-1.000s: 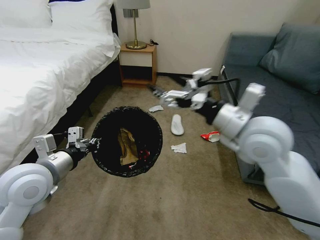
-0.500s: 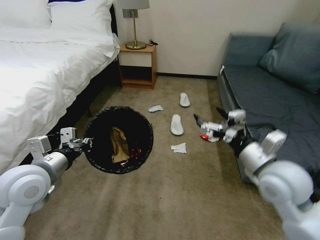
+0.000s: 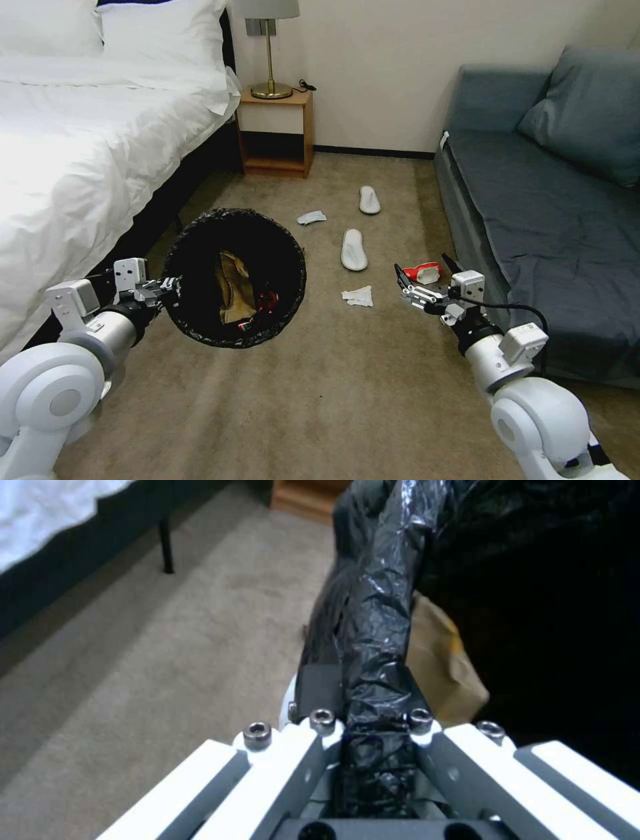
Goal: Pick up the trash bin, then pick up the garbage on the floor and place it into the trash bin.
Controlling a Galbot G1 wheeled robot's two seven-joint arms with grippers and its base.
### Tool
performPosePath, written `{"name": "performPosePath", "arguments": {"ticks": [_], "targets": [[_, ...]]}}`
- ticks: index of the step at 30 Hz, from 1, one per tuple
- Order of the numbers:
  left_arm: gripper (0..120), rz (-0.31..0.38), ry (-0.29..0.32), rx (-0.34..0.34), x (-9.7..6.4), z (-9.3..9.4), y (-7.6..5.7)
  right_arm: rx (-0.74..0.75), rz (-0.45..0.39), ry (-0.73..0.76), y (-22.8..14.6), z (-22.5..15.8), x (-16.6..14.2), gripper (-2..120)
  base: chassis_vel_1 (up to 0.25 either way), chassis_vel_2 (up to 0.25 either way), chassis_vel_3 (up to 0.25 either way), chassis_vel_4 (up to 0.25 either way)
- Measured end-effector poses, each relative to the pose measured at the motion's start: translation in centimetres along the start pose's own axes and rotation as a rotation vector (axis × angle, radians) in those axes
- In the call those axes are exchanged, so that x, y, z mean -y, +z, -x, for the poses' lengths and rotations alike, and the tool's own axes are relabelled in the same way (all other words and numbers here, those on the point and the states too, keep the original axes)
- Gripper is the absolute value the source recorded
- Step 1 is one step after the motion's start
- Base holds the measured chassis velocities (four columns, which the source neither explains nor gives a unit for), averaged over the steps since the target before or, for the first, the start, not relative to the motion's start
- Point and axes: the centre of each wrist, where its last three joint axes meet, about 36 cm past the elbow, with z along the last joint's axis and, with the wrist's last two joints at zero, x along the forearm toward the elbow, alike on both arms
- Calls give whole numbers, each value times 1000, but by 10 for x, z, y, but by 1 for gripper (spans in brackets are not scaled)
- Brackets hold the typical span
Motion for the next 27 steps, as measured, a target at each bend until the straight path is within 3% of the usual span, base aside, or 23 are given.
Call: {"name": "performPosePath", "arguments": {"ticks": [10, 27], "targets": [[3, 3, -6, 19, 2, -1, -3, 0, 24, -19, 0, 0, -3, 100, -8, 5, 6, -7], [3, 10, 5, 15, -2, 2, -5, -12, 28, -41, 1, -2, -5, 100, -153, 141, 143, -138]]}}
